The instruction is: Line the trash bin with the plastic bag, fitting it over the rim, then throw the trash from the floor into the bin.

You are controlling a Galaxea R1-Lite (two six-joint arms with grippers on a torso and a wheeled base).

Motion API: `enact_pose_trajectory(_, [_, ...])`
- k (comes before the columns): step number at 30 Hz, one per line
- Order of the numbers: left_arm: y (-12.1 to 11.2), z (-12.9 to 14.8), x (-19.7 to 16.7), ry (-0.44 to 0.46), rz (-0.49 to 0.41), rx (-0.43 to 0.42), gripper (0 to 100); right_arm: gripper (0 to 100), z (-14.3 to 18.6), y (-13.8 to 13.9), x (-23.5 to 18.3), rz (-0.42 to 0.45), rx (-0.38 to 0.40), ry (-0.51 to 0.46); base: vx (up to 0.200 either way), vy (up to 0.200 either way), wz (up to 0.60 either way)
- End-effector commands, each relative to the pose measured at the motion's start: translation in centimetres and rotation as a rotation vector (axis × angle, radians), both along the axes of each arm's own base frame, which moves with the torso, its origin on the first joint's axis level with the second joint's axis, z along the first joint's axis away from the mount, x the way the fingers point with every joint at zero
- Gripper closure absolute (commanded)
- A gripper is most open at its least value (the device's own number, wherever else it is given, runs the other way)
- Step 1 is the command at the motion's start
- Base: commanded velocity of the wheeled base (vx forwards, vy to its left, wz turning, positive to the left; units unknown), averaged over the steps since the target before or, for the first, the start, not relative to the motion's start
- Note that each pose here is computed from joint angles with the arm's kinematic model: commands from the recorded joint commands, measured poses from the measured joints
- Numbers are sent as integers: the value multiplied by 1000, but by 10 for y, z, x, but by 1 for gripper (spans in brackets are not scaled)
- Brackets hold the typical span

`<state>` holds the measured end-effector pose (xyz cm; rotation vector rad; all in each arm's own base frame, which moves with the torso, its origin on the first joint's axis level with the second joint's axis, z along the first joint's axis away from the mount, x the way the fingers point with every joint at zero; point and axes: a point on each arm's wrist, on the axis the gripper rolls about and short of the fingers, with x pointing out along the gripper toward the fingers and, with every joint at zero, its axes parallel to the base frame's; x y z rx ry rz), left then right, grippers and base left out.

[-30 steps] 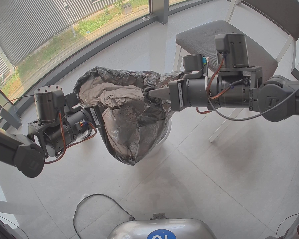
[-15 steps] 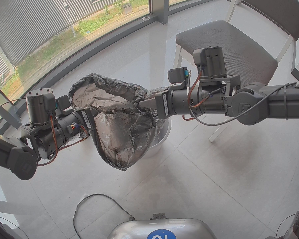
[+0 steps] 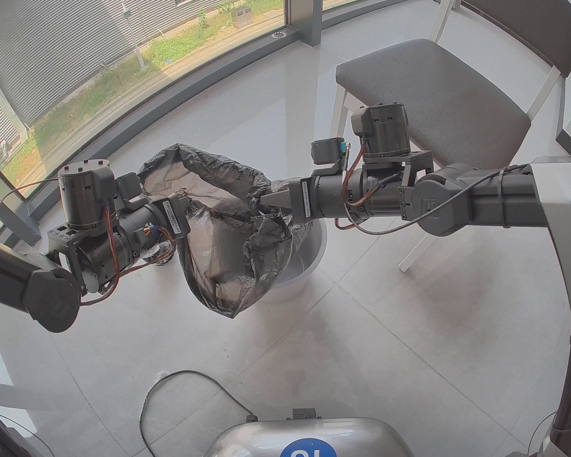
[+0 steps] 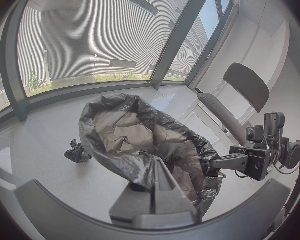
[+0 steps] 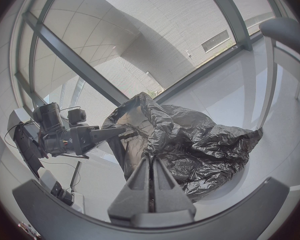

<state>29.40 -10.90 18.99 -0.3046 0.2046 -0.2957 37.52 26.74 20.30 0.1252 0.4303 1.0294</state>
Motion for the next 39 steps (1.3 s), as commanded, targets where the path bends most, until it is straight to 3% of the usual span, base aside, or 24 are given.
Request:
enact_pose_trajectory(1, [-4,-3,8,5,-2,3,100,100,-20,7,14,-11,4,44,0,0,0])
enact_pose_trajectory(39, [-12,2,22,-22,-11,-8,100,100,-73,36,39,-26,62,139,0,0,0])
